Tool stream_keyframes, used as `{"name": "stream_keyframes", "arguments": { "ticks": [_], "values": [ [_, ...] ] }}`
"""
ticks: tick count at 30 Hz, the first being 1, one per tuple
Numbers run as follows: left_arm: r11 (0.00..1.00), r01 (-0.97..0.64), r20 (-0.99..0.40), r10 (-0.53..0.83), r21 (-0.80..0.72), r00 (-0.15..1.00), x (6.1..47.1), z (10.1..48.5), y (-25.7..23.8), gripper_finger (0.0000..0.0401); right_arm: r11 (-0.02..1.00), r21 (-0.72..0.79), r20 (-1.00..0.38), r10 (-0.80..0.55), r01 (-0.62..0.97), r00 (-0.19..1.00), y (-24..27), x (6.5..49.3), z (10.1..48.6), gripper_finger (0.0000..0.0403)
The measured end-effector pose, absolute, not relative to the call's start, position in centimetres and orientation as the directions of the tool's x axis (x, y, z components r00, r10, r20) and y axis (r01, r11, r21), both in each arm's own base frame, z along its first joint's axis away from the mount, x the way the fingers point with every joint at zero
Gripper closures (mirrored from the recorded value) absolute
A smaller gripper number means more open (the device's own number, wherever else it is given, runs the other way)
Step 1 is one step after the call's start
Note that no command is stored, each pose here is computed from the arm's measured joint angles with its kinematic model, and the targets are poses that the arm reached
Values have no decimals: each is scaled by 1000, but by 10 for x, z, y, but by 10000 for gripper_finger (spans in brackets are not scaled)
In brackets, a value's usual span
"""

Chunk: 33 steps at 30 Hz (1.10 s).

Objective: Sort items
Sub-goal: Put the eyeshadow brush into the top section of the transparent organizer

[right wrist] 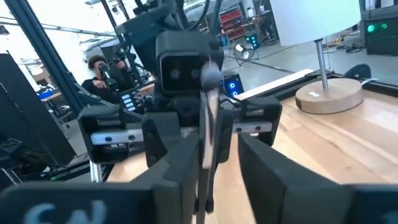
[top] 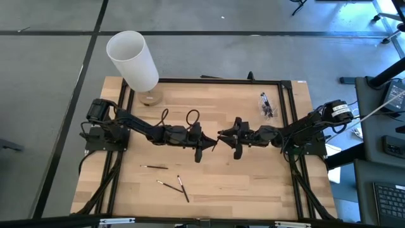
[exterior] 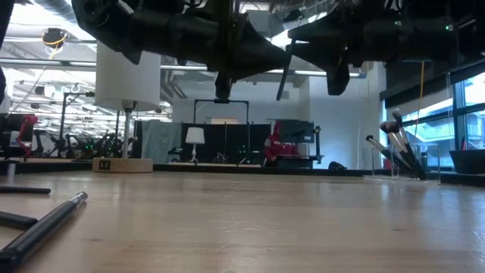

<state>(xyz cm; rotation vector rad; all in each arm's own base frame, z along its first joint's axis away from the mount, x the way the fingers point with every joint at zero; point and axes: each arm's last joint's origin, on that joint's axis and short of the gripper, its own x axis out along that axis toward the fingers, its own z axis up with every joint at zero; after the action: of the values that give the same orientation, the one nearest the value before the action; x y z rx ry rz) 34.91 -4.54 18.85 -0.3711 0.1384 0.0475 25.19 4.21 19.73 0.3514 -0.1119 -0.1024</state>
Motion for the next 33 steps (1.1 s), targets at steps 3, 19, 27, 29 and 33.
{"name": "stream_keyframes", "arguments": {
  "ticks": [3, 19, 27, 29, 33],
  "values": [
    [932, -77, -159, 22, -355, 987, 349, 187, -45, 379, 939, 339, 99, -98, 59, 990, 43, 252, 198, 326],
    [931, -97, -180, 35, -352, 983, 348, 185, -45, 339, 957, 275, -6, -93, 91, 996, 45, 266, 203, 372],
    [926, -290, -412, 172, -242, 895, 340, 161, -40, 266, 962, 63, -233, -246, 267, 941, 42, 277, 237, 377],
    [912, -356, -481, 223, -205, 848, 336, 154, -38, 249, 942, -24, -312, -324, 334, 893, 38, 276, 252, 371],
    [874, -459, -570, 297, -161, 766, 328, 144, -35, 225, 911, -166, -405, -413, 379, 816, 24, 267, 282, 369]
  ]
}}
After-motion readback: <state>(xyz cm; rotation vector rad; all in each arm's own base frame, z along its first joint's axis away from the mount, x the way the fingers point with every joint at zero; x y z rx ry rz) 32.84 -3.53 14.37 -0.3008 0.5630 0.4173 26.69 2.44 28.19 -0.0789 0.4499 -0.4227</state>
